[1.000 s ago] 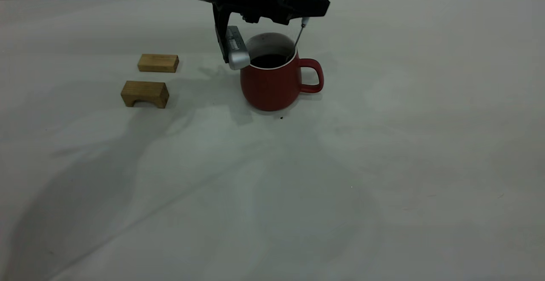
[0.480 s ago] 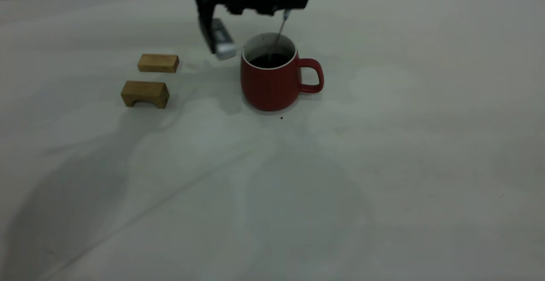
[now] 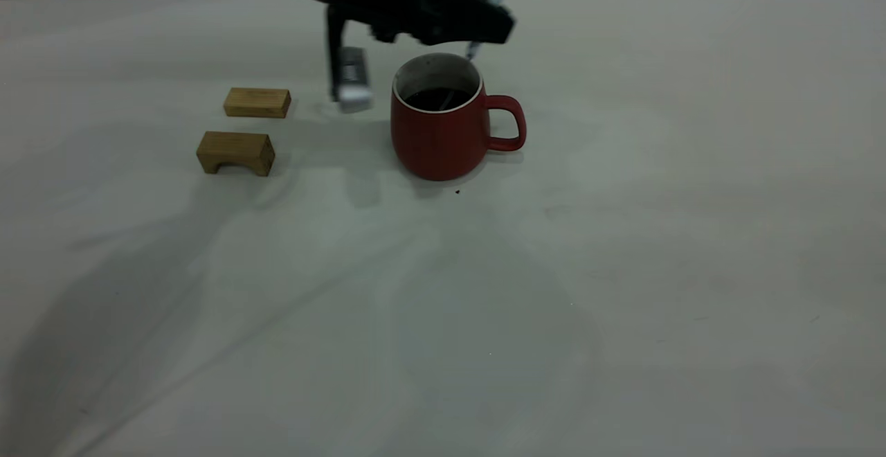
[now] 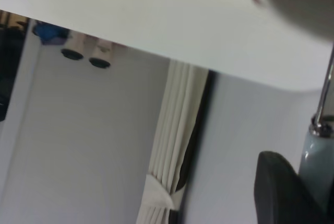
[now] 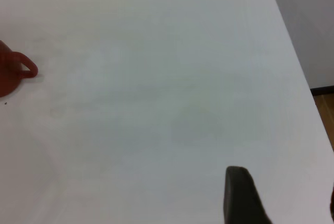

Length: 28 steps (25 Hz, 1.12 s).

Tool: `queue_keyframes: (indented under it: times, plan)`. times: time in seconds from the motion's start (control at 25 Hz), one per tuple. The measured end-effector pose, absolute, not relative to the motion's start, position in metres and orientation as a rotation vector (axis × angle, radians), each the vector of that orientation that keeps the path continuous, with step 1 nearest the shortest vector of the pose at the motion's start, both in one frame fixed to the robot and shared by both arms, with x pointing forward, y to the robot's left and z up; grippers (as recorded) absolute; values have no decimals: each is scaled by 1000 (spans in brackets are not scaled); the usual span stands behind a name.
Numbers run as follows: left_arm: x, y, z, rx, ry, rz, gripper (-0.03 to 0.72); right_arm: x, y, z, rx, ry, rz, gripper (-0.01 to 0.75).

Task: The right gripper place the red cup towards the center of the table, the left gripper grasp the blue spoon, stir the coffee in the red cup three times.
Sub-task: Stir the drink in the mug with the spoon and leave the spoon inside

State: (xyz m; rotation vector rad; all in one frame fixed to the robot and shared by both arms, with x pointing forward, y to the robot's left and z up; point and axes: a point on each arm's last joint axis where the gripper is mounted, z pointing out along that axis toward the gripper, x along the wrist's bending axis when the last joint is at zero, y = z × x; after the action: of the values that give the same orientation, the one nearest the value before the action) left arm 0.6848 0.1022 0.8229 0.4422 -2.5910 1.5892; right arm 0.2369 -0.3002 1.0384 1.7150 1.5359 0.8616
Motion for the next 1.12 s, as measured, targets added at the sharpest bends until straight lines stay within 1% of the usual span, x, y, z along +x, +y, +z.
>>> queue_keyframes:
  times: [0.12,0.24,0.44,0.68,0.88,1.12]
  plan:
    - [690,120,822,487,-2617,1547,140,237,-300,1038,1715,1536,862,442]
    - [699,125,827,509,-2711,1551,140,237,-300,1038,1715,1536,862,442]
    - [704,111,835,523,-2738,1640,139,237,-300,1038,1715,1536,862,442]
    - [690,88,830,398,-2716,1615,139,237,-300,1038,1715,1536,862,442]
    - [685,96,821,272,-2772,1489,139,237,-300,1038,1715,1536,862,442]
    - [687,105,819,246,-2800,1448,139,237,-300,1038,1715,1536,862,442]
